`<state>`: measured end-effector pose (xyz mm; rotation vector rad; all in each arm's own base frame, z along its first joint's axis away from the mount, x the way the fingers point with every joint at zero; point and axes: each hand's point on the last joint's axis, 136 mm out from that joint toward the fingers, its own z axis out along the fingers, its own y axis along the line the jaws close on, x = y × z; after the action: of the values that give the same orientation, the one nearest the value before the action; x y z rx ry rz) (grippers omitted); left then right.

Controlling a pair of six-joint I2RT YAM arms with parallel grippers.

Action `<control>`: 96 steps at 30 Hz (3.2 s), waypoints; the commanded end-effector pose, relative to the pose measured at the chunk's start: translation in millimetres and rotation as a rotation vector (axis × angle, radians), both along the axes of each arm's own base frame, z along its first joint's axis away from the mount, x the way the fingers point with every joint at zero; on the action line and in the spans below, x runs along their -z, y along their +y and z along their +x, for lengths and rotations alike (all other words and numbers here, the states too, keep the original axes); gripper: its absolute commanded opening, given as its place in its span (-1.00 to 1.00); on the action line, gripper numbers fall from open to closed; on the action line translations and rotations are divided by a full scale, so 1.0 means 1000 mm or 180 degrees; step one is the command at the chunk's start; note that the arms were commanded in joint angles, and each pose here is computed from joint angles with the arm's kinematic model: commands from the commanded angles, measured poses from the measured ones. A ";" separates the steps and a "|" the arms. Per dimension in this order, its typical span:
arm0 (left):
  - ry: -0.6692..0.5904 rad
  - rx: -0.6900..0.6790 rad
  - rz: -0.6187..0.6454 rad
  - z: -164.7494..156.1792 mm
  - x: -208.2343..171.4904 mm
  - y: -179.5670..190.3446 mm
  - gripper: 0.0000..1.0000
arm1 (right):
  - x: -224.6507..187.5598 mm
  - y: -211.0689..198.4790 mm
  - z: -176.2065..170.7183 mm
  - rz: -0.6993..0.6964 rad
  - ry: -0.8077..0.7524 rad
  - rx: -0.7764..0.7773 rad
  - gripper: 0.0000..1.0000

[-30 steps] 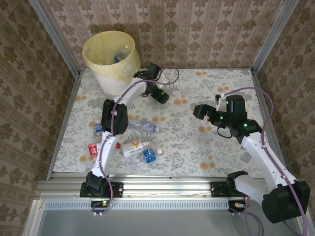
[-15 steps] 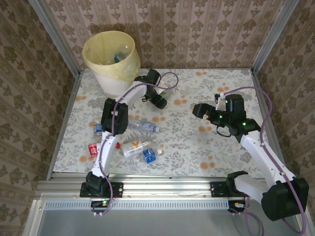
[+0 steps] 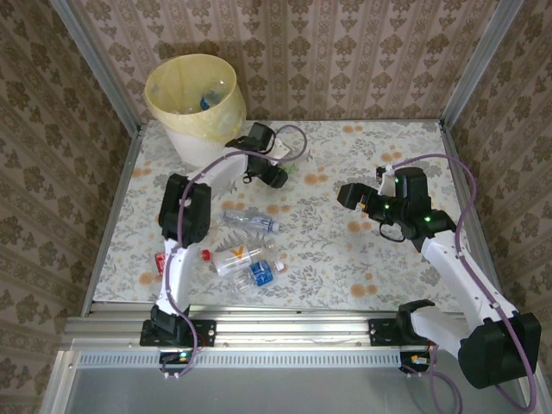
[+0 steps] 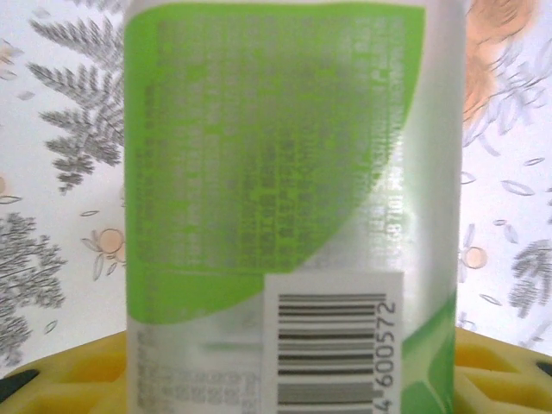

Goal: Throw the plastic bottles in the bin

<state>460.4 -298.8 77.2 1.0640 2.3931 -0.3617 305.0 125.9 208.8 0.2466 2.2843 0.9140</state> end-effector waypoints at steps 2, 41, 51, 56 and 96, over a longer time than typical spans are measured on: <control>-0.0459 -0.0016 -0.0481 0.000 -0.071 -0.012 0.11 | -0.001 0.001 -0.002 0.0066 -0.0033 -0.0015 1.00; -0.3445 -0.1926 -0.1784 -0.116 -0.404 0.220 -0.06 | -0.001 0.007 0.007 0.0133 -0.0035 -0.0095 1.00; -0.3455 -0.1901 -0.1840 -0.110 -0.413 0.222 -0.06 | -0.002 0.007 0.006 0.0129 -0.0054 -0.0099 1.00; -0.3372 -0.1878 -0.1826 -0.101 -0.408 0.219 -0.05 | -0.001 0.008 0.007 0.0131 -0.0047 -0.0103 1.00; -0.2202 -0.2065 -0.1558 0.000 -0.392 0.225 1.00 | -0.001 0.005 -0.002 0.0093 -0.0059 -0.0097 1.00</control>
<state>477.5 -70.6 443.5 0.1083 1.8065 -0.2219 307.6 131.1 210.7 0.2171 2.2632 0.9499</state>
